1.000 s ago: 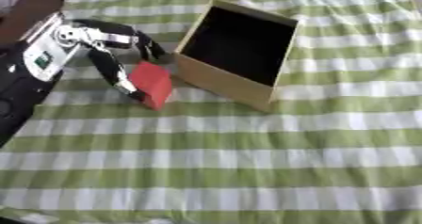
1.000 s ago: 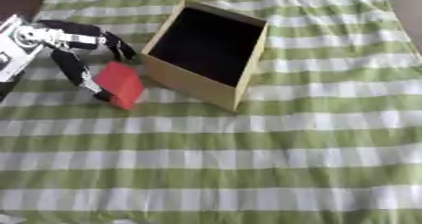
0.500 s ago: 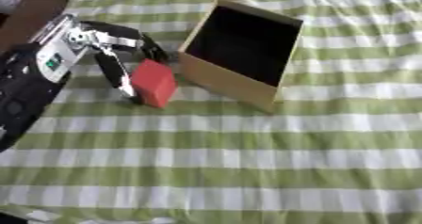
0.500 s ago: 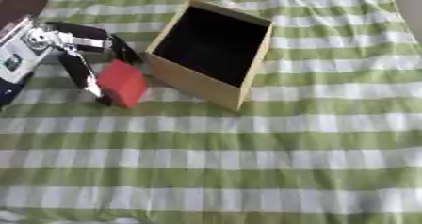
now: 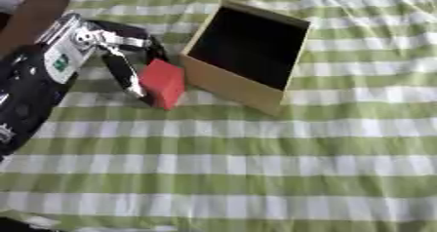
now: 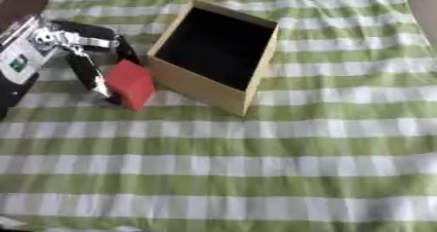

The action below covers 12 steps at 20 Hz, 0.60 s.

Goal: Pick up objects on the table and place them in the box.

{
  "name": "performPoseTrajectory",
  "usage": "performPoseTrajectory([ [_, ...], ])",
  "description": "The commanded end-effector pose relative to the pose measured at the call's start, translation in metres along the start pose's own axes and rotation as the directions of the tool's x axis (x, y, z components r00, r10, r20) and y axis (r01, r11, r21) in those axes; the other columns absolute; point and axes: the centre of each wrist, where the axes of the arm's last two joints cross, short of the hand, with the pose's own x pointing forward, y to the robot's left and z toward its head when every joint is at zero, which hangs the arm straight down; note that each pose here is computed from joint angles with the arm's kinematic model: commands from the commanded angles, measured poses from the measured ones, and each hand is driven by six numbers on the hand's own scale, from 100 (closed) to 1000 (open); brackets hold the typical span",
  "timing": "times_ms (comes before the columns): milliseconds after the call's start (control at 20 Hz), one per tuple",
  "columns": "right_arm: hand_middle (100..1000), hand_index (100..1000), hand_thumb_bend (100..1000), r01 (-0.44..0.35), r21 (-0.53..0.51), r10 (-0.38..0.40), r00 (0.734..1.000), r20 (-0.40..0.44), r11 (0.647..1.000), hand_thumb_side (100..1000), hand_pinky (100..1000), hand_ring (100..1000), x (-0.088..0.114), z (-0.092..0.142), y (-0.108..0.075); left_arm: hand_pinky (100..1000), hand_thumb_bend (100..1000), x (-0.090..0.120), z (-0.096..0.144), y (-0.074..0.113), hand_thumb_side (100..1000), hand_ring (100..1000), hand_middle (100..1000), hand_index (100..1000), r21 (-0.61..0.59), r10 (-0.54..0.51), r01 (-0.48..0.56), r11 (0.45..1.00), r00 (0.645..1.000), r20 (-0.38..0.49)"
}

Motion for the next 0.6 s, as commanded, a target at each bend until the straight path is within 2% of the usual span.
performPoseTrajectory([
  [50,727,885,100,-0.005,-0.003,0.005,1.000,0.029,1.000,605,893,732,0.008,-0.003,-0.003,895,527,0.000,0.012,0.015,384,611,517,697,-0.069,-0.085,0.088,0.994,0.995,0.045],
  [150,727,885,100,-0.004,-0.003,0.004,1.000,0.028,1.000,605,893,732,0.008,-0.003,-0.003,890,505,0.001,0.015,0.018,362,604,507,686,-0.062,-0.085,0.087,0.994,0.996,0.032],
  [250,728,886,100,-0.004,-0.003,0.004,1.000,0.025,1.000,606,893,732,0.008,-0.003,-0.003,883,437,0.002,0.016,0.020,328,576,468,629,-0.060,-0.085,0.086,0.995,0.996,0.022],
  [350,728,886,100,-0.005,-0.005,0.005,1.000,0.022,1.000,606,893,732,0.007,-0.003,-0.003,877,399,0.002,0.017,0.021,267,564,445,599,-0.058,-0.082,0.083,0.995,0.997,0.013],
  [400,728,886,100,-0.005,-0.006,0.005,1.000,0.021,1.000,607,893,732,0.007,-0.003,-0.003,874,386,0.002,0.018,0.022,187,560,440,593,-0.057,-0.083,0.083,0.995,0.997,0.007],
  [450,728,886,100,-0.004,-0.006,0.004,1.000,0.021,1.000,607,893,732,0.007,-0.003,-0.003,874,386,0.003,0.018,0.022,187,560,440,593,-0.056,-0.084,0.084,0.995,0.996,0.002],
  [500,728,886,100,-0.004,-0.006,0.004,1.000,0.021,1.000,607,893,732,0.007,-0.002,-0.003,872,362,0.003,0.018,0.023,100,553,432,590,-0.054,-0.084,0.084,0.995,0.996,-0.001],
  [600,728,886,100,-0.005,-0.008,0.005,1.000,0.020,1.000,607,894,732,0.007,-0.002,-0.003,865,355,0.003,0.020,0.026,100,551,426,586,-0.050,-0.088,0.087,0.995,0.996,-0.009],
])
